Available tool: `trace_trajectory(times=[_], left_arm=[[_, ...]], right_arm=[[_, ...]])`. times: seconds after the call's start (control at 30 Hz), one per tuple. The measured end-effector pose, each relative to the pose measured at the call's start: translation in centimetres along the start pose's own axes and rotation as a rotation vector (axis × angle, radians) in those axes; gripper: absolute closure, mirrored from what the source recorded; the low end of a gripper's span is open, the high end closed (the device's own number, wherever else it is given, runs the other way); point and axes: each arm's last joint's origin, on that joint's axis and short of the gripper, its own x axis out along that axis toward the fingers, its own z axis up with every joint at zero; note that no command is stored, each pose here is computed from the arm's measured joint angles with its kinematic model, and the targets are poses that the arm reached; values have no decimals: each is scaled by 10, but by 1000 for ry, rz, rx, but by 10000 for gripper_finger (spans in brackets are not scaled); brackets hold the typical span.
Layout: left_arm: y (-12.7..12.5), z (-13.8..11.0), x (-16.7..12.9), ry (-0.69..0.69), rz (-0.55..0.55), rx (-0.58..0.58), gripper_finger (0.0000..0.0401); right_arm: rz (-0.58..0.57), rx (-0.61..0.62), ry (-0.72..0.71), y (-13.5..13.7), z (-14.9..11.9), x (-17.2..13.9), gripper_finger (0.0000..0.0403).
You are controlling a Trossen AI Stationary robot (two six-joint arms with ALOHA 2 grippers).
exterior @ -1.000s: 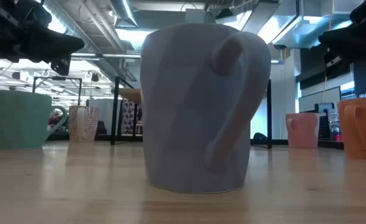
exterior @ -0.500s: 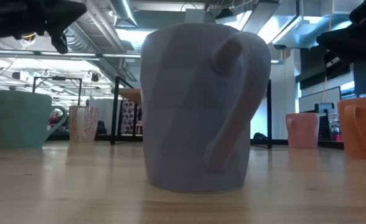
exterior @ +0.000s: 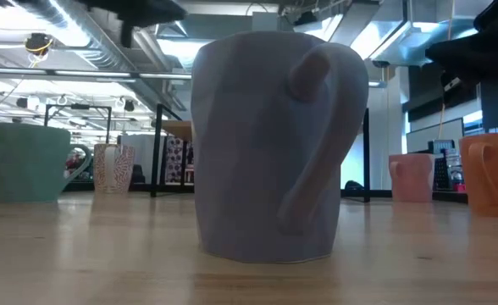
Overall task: Place coffee mugs
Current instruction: Put the white patterned mug on the shelf
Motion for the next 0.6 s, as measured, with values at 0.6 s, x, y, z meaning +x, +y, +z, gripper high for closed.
trace_trajectory(times=[0.6], left_arm=[[-51, 21, 116, 75, 0, 25, 373]], right_arm=[[-35, 273, -273, 0, 26, -3, 384]])
